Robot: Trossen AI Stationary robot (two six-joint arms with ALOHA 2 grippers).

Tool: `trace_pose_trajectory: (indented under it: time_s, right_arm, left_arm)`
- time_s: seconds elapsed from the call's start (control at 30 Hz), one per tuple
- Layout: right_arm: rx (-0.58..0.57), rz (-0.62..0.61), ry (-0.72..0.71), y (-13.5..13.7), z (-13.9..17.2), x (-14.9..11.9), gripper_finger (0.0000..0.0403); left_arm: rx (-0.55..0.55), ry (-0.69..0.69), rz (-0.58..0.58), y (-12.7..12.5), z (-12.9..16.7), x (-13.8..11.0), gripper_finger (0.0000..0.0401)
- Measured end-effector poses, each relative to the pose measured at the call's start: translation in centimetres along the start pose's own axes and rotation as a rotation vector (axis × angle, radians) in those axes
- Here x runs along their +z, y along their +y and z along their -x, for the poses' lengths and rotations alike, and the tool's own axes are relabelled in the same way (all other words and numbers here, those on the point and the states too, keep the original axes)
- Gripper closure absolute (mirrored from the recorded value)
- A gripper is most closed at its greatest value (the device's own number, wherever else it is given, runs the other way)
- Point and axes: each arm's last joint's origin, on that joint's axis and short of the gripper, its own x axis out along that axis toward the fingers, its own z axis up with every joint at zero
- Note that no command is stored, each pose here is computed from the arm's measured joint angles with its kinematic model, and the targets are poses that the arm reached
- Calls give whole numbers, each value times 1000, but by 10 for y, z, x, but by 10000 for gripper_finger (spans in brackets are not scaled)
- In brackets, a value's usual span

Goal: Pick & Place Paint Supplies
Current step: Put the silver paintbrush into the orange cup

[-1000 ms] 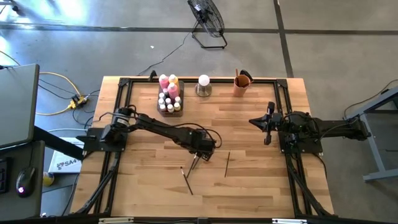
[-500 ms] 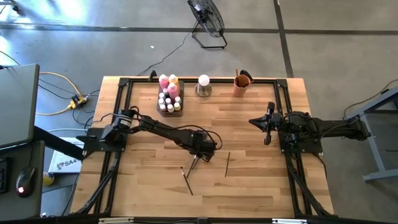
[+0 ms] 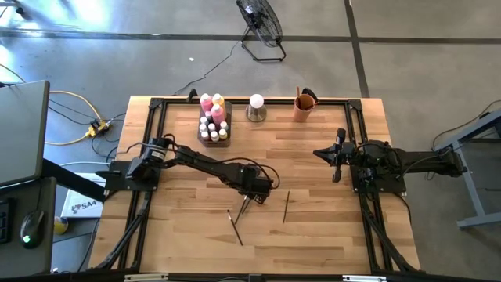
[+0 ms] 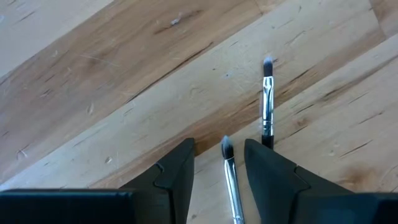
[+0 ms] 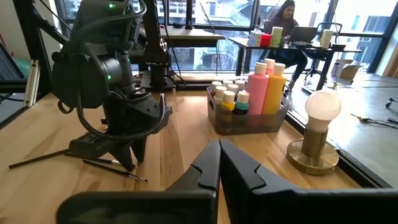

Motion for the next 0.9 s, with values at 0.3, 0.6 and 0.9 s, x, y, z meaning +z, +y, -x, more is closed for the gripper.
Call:
trace_pose_trajectory:
  time_s: [0.3, 0.6, 0.9]
  right_arm:
    - [0, 0, 0, 0, 0, 0, 400]
    - [0, 0, 1, 0, 0, 0, 400]
    - [0, 0, 1, 0, 0, 0, 400]
  left_arm:
    - [-3, -4, 1, 0, 0, 0, 263]
    - [-5, -1, 5, 0, -1, 0, 263]
    - [-6, 2, 9, -1, -1, 0, 263]
